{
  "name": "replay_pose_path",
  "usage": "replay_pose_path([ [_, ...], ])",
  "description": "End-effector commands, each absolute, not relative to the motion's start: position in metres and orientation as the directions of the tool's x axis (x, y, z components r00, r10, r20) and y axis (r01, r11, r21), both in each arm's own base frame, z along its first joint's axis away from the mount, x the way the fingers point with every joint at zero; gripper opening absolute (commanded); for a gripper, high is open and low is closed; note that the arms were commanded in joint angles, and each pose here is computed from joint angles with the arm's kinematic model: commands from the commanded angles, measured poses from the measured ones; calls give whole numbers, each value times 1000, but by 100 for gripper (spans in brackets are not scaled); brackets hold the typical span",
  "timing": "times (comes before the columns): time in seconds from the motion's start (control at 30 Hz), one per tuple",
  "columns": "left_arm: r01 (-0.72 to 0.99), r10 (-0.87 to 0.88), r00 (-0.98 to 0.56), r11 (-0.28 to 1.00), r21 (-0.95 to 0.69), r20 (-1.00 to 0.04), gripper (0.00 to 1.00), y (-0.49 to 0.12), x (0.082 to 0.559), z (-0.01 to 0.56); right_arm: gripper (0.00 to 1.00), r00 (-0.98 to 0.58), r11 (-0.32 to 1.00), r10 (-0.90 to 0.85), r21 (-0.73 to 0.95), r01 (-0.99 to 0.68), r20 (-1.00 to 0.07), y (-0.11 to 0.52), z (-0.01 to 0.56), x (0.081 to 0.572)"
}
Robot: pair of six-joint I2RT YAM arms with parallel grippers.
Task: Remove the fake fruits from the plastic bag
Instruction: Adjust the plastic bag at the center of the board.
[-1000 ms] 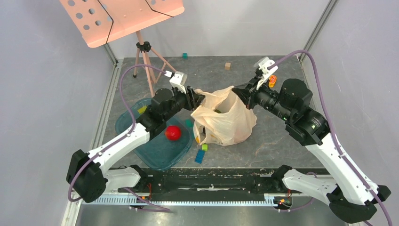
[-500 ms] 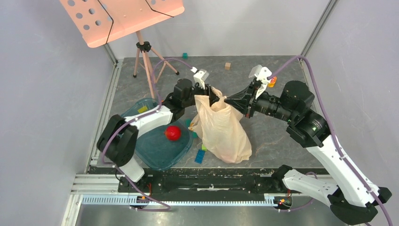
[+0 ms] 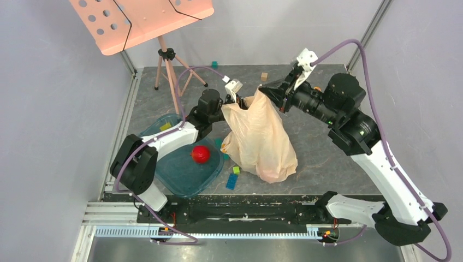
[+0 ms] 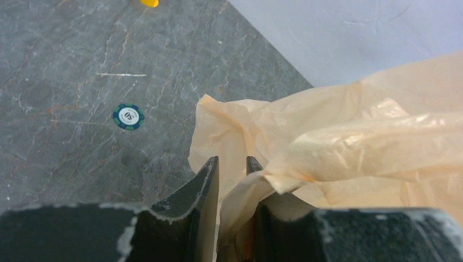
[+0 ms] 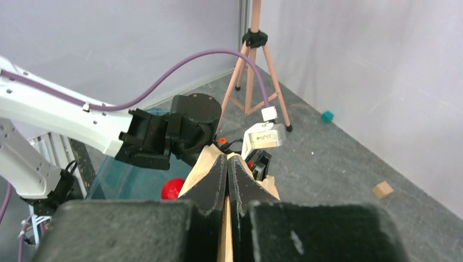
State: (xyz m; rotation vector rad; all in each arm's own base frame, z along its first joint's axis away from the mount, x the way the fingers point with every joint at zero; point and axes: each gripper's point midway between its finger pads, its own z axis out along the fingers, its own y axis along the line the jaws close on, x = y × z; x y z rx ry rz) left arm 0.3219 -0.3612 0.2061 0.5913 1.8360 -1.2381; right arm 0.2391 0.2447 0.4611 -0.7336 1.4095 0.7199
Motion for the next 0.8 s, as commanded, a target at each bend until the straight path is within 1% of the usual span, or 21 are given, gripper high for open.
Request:
replay_pose_path([
  [0.0,783,-106,-526,326,-529,-844,31,-358,322,243,0,182,618,91,-88,-782,-979,245,523,247],
  [0.07,772,-130,-537,324,-547,-834,32,-353,326,243,0,178,617,84,-89,-781,-980,247,520,251],
  [0.1,763,-142,-544,327,-558,-827,36,-350,329,241,0,179,621,78,-92,-779,-981,247,519,251],
  [0.17,742,-168,-557,339,-578,-813,56,-341,335,239,0,173,638,63,-94,-764,-983,243,510,254],
  [0.23,729,-190,-558,353,-586,-808,68,-333,338,238,0,153,671,31,-93,-736,-988,237,491,259],
  [0.27,723,-194,-559,361,-589,-806,85,-330,338,238,0,147,690,18,-94,-718,-989,231,482,260],
  [0.3,717,-197,-561,370,-591,-804,94,-328,338,238,0,127,706,-4,-93,-702,-992,228,467,263],
  [0.33,711,-198,-563,378,-593,-802,99,-326,336,239,0,108,728,-23,-90,-679,-994,223,453,267],
  [0.43,685,-216,-568,410,-602,-794,100,-318,331,244,0,72,774,-49,-83,-628,-996,210,427,271],
  [0.5,650,-239,-567,458,-607,-788,100,-308,331,249,0,52,786,-58,-78,-613,-997,206,415,272],
  [0.57,626,-254,-565,488,-608,-785,100,-299,327,255,0,43,787,-58,-72,-613,-997,206,410,271],
  [0.77,614,-257,-549,522,-592,-795,100,-278,301,274,0,27,820,-49,-56,-569,-998,199,408,276],
])
